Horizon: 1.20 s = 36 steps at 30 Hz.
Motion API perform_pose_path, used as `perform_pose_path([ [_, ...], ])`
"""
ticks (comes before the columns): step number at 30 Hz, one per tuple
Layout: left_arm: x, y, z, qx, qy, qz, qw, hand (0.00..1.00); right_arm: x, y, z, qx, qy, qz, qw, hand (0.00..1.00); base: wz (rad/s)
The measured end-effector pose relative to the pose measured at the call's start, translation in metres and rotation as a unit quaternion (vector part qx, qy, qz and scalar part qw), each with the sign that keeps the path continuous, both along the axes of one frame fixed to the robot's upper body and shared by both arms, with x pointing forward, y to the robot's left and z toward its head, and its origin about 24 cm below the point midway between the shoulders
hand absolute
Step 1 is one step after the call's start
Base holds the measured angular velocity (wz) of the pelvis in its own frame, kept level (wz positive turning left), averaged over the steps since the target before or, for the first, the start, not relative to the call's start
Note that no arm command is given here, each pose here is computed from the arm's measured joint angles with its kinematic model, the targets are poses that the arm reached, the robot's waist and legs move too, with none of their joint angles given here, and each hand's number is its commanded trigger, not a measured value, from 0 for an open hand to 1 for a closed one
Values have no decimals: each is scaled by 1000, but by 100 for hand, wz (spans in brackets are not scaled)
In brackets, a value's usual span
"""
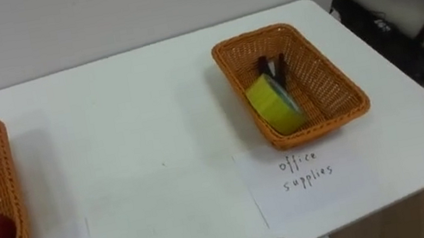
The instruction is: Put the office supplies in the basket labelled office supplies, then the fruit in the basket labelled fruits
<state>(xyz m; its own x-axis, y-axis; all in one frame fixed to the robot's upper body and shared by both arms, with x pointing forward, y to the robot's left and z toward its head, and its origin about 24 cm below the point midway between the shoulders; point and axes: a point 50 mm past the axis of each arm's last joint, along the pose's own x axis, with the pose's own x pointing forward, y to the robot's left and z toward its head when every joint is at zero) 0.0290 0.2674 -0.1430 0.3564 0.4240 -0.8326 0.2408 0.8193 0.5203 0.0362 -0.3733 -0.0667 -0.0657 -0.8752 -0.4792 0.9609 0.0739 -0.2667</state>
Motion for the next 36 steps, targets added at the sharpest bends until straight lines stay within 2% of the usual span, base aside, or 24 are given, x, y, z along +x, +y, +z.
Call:
perform_pose_path([
  [4,-7,-2,-2,1,6,6,1000,0,-34,17,-25,56,49,-40,996,0,-4],
  [8,-19,-7,-5,-4,23,18,1000,0,-55,38,-47,118,61,-74,988,0,-6],
  [12,-24,-9,-8,-8,37,18,999,0,-68,67,-68,185,95,-24,978,0,1],
  [14,-29,-13,-10,-9,46,20,999,0,-73,80,-76,218,110,14,970,0,2],
  [18,-36,-19,-15,-16,68,21,997,0,-65,99,-86,254,173,193,932,0,-1],
  [20,-28,-22,-16,-19,65,8,998,0,-53,109,-90,252,225,321,885,0,0],
  [23,-19,-32,-19,-28,64,-23,997,0,-21,124,-94,243,242,448,826,0,6],
  [26,-17,-39,-20,-34,68,-44,996,0,6,135,-95,235,234,519,788,0,20],
  [29,-18,-40,-21,-35,74,-46,996,0,18,141,-96,240,222,549,770,0,26],
  [36,-18,-42,-21,-44,76,-47,995,0,22,146,-96,252,208,568,755,0,18],
])
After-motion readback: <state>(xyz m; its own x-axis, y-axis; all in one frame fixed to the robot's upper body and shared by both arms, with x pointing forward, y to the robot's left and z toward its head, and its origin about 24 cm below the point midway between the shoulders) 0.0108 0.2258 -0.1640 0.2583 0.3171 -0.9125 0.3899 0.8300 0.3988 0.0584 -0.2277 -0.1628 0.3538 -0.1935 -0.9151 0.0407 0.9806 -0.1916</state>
